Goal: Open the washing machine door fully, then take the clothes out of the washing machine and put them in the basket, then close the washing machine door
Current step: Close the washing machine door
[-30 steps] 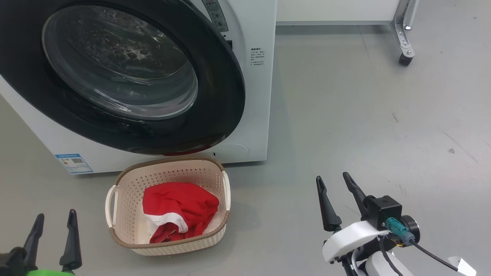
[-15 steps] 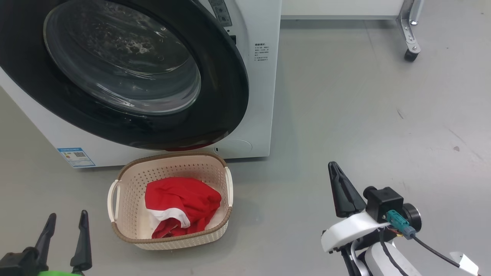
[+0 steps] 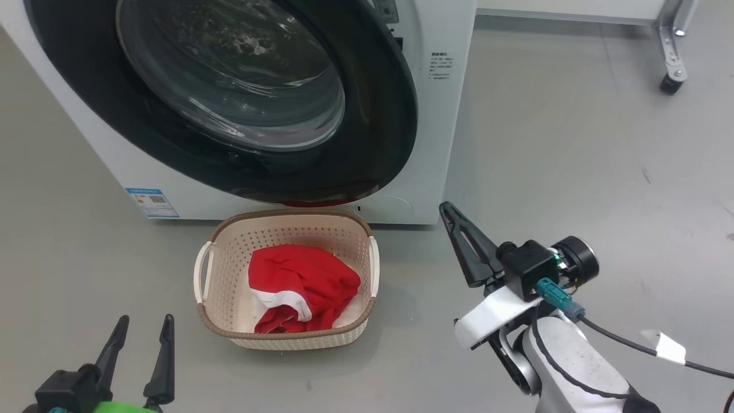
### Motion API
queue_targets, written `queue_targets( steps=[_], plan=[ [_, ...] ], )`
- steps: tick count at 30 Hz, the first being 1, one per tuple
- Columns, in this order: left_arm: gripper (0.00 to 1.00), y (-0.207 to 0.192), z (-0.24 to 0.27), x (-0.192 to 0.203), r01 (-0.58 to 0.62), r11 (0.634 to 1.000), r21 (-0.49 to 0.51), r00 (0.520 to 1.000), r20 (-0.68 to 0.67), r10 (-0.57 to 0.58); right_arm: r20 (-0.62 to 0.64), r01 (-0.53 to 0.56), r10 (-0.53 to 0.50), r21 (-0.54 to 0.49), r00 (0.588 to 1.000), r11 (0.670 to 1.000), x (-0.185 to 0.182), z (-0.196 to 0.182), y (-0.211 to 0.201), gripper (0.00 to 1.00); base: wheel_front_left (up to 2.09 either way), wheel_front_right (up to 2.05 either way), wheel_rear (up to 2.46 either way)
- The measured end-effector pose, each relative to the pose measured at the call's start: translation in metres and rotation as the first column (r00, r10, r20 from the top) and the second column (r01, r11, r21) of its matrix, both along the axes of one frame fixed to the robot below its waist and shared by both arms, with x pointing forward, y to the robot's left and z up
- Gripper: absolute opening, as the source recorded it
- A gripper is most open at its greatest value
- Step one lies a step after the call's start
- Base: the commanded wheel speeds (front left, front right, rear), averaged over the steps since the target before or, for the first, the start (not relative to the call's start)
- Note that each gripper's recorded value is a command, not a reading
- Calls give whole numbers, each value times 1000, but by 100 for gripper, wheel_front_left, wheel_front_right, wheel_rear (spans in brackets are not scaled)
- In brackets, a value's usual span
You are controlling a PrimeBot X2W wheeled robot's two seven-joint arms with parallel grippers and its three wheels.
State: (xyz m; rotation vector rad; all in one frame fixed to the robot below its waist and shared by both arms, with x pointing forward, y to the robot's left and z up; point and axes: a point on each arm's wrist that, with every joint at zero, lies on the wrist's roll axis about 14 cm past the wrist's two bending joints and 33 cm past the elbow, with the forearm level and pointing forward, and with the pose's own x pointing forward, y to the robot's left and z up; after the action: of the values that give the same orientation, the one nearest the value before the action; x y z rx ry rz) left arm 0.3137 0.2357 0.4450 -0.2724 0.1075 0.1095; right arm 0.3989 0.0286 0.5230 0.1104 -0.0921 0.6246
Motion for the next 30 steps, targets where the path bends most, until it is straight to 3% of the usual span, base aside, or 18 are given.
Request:
queue_targets(
  steps=[8,12,19,30],
  plan=[
    [100,10,-2,-12,-49,999,-8,999,-12,49,-5,-240,241,-119,970,963,-9,-14,58,0,0,0,0],
    [100,15,2,-11,-75,997,-18,997,0,75,-17,-300,301,-170,953,939,-2,-21,75,0,0,0,0],
    [100,26,-3,-15,-126,991,-32,992,-25,126,-19,-339,344,-234,939,911,25,-27,96,0,0,0,0],
    [100,33,-8,-1,-151,988,-40,988,-50,149,-39,-344,347,-267,937,900,74,-42,111,0,0,0,0]
  ],
)
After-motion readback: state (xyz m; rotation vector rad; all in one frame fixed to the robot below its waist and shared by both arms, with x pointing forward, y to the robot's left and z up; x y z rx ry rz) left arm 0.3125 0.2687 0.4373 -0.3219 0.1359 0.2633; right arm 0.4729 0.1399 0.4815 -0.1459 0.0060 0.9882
